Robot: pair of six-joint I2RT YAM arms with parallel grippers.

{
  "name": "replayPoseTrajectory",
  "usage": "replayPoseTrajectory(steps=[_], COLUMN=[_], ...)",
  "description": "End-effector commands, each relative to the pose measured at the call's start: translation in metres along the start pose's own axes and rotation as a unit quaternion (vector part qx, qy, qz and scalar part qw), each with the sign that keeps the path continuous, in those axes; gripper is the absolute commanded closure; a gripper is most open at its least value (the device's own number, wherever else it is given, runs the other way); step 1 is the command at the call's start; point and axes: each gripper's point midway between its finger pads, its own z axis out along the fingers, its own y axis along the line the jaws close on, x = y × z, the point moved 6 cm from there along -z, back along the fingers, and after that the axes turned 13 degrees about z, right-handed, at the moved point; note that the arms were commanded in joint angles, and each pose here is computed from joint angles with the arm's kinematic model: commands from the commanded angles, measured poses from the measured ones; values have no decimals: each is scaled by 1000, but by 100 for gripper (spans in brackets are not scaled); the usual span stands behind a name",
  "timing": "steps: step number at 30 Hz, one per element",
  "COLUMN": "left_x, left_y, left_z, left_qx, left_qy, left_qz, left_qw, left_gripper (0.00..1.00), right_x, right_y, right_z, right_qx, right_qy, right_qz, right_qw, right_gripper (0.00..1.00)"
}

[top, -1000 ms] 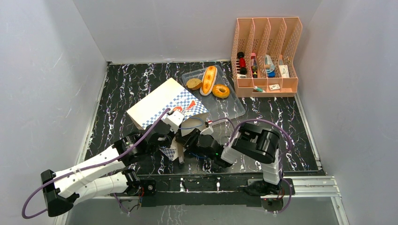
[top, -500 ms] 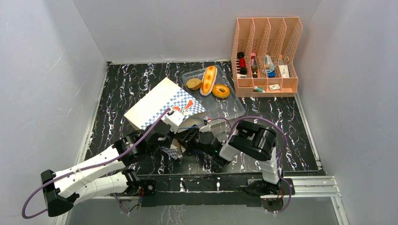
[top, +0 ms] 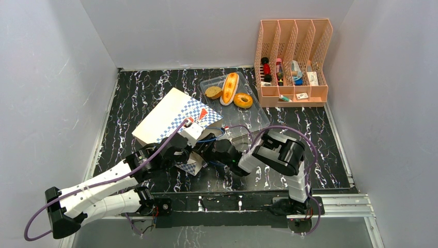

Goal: Take the fake bread out of the paper bag
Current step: Take out the fake bread from the paper bag.

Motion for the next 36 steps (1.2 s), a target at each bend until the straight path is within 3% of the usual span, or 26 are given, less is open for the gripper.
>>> replayPoseTrajectory(steps=[1,20,28,36], left_x=[-7,-22,-35,-32], left_y=[0,-5,-8,-7], left_z=[-5,-12,-16,-26], left_qx=[10,52,79,89], left_qy=[-17,-67,-82,-85], left_qz=[-2,7,16,14], left_qw=[1000,996,993,992], left_gripper=[100,100,100,100], right_x=[2,24,38,23], right_y=[29,46,34,7], right_z=[3,-13,-20,-34], right_qx=[-34,-52,-38,12], right_qy=[4,-32,-53,-108], right_qz=[-7,-6,-14,-23], right_qw=[999,998,998,994], right_gripper=[60,61,60,60])
